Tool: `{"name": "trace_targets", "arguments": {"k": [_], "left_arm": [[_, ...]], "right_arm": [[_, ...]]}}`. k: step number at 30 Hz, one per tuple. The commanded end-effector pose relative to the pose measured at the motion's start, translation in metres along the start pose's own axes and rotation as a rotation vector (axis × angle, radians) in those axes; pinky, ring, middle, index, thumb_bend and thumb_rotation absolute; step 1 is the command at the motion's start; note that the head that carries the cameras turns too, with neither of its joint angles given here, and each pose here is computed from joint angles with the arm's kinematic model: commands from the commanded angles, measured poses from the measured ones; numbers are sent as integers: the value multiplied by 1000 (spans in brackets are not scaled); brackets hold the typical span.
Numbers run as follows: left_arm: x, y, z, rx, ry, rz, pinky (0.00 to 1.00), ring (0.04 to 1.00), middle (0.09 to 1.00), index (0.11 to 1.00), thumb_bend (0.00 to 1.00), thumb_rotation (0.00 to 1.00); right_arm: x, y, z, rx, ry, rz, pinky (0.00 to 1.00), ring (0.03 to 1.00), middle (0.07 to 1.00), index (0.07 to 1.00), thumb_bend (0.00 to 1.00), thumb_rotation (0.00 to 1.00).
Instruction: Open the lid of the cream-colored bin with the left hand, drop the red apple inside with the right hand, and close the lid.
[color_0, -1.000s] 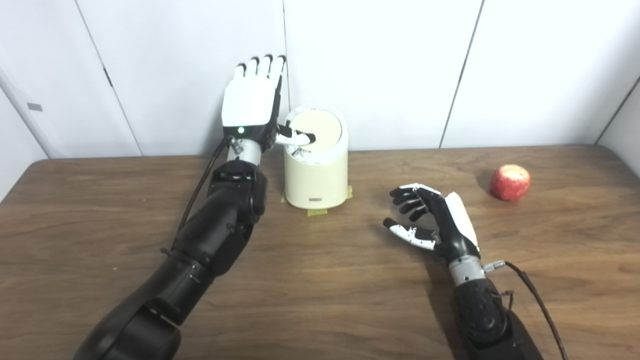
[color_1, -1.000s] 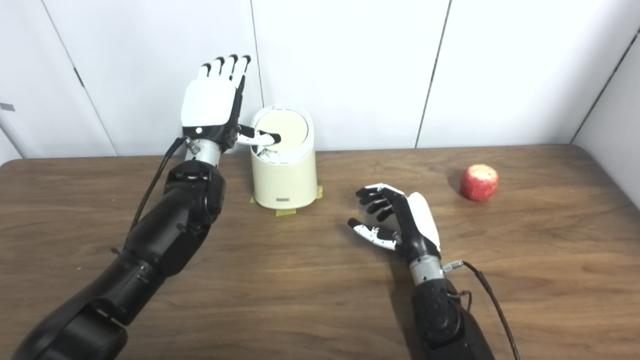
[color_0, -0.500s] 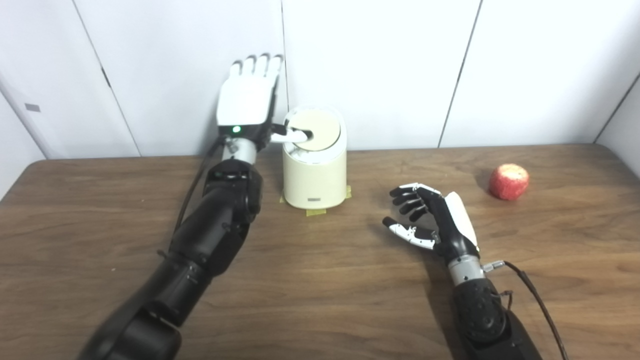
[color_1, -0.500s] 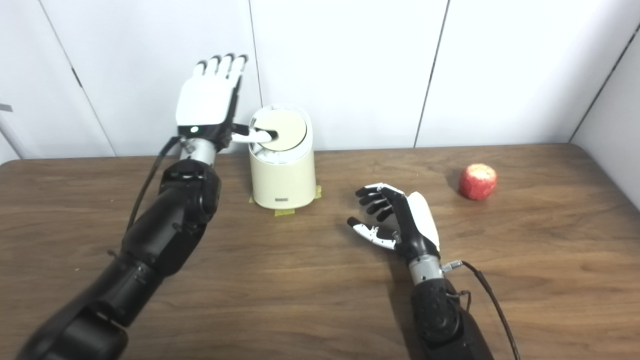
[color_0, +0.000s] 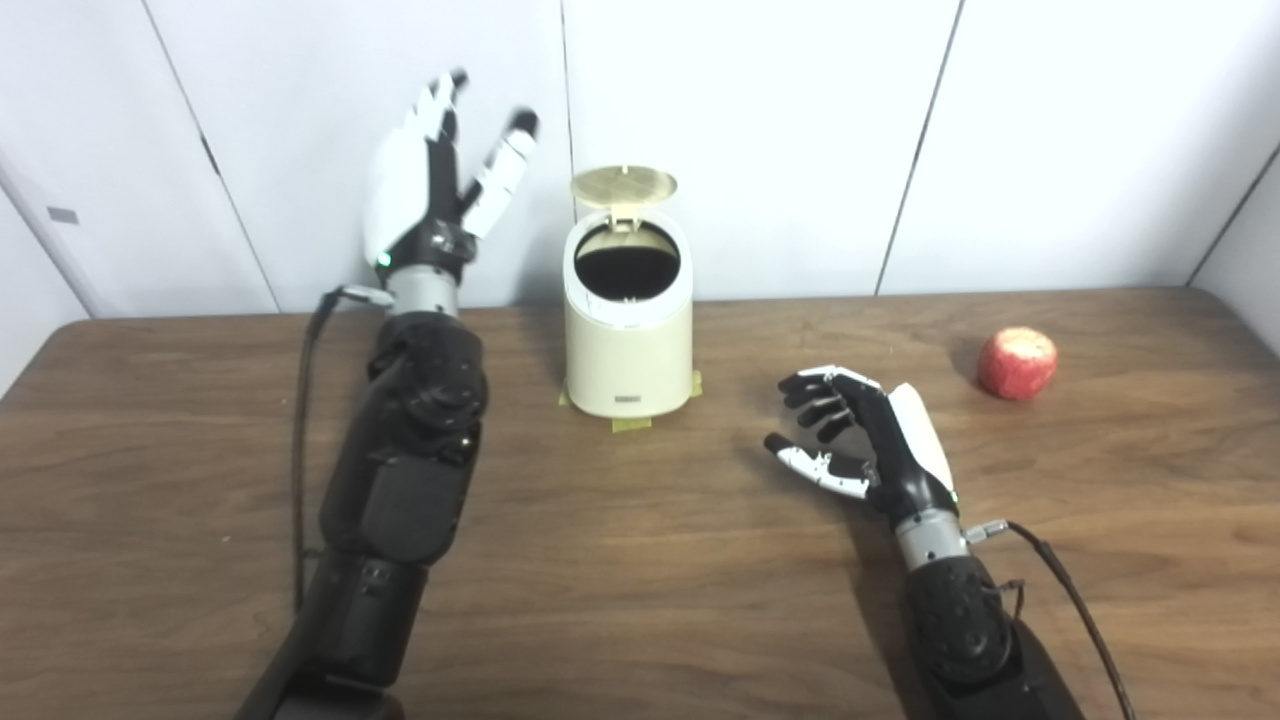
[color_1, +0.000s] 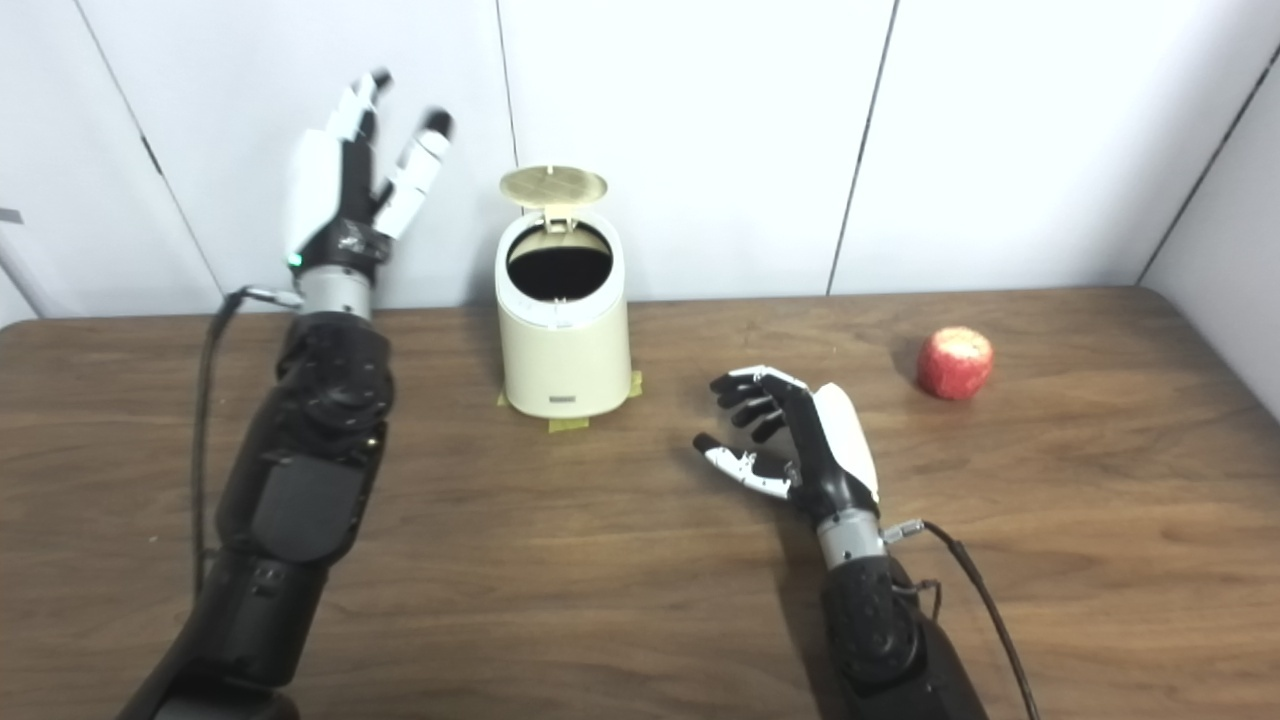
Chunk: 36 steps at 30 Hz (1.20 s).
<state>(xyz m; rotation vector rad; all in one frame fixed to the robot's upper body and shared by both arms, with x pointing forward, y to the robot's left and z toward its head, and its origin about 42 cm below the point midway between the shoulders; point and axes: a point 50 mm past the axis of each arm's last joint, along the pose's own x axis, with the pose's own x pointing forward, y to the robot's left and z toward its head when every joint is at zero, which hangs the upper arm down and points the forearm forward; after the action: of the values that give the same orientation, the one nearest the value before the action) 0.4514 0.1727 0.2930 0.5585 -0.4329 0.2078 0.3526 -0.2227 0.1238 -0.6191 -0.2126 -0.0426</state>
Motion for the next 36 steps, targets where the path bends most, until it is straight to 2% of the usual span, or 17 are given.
{"name": "trace_targets", "arguments": {"k": [1, 5, 8, 11, 12, 13, 16, 18, 19, 21, 25, 28, 30, 31, 32, 34, 36], "left_arm": [[-3, 11, 8, -88, -102, 16, 798, 887, 905, 890, 412, 1000], [-31, 24, -17, -161, -165, -12, 745, 805, 806, 803, 381, 1000], [-55, 32, -36, -315, -140, -27, 717, 777, 776, 765, 324, 991], [-77, 39, -57, -367, -112, -34, 690, 753, 750, 734, 277, 997], [-85, 41, -63, -365, -98, -36, 678, 748, 746, 730, 254, 973], [-93, 43, -69, -360, -81, -39, 666, 741, 742, 727, 229, 909], [-110, 44, -80, -342, -52, -50, 665, 739, 742, 729, 185, 764], [-124, 45, -88, -334, -25, -69, 669, 737, 741, 730, 173, 728], [-129, 45, -92, -342, -11, -77, 681, 744, 745, 734, 168, 718], [-140, 43, -99, -339, 12, -92, 678, 743, 744, 732, 165, 687], [-155, 42, -109, -326, 53, -116, 672, 746, 750, 741, 167, 697], [-160, 41, -112, -340, 73, -120, 689, 754, 756, 745, 168, 674], [-161, 40, -113, -338, 79, -121, 684, 753, 756, 744, 173, 687], [-162, 39, -114, -336, 84, -122, 676, 751, 756, 744, 184, 703], [-162, 39, -114, -336, 86, -123, 677, 751, 757, 747, 194, 712], [-163, 38, -114, -335, 92, -124, 678, 753, 759, 749, 203, 728], [-163, 37, -113, -334, 92, -126, 675, 749, 756, 746, 192, 742]], "right_arm": [[5, -1, 9, 17, -44, -21, 457, 565, 616, 629, 347, 189], [5, -2, 9, 18, -52, -31, 439, 551, 606, 621, 354, 165], [5, -3, 10, 11, -62, -36, 463, 577, 624, 627, 349, 173], [6, -6, 11, 7, -91, -48, 476, 588, 630, 627, 339, 210], [7, -8, 13, 6, -99, -53, 481, 592, 631, 627, 335, 235], [8, -10, 14, 5, -103, -61, 487, 598, 633, 629, 334, 259], [10, -18, 24, -15, -128, -93, 483, 596, 632, 620, 342, 254], [13, -29, 34, -41, -168, -123, 440, 568, 624, 612, 345, 256], [14, -34, 38, -53, -191, -139, 430, 562, 625, 603, 344, 206], [19, -50, 47, -82, -227, -166, 361, 489, 632, 589, 348, 150], [32, -87, 63, -167, -292, -201, 260, 386, 642, 550, 352, 131], [44, -118, 66, -283, -316, -191, 246, 352, 554, 594, 377, 107], [54, -138, 67, -374, -313, -160, 299, 396, 534, 621, 380, 127], [59, -149, 70, -434, -297, -137, 429, 531, 609, 644, 446, 198], [62, -156, 72, -471, -283, -122, 491, 595, 649, 664, 524, 283], [68, -170, 78, -527, -243, -91, 555, 663, 693, 691, 639, 361], [76, -183, 84, -596, -170, -50, 564, 690, 740, 737, 809, 339]]}}
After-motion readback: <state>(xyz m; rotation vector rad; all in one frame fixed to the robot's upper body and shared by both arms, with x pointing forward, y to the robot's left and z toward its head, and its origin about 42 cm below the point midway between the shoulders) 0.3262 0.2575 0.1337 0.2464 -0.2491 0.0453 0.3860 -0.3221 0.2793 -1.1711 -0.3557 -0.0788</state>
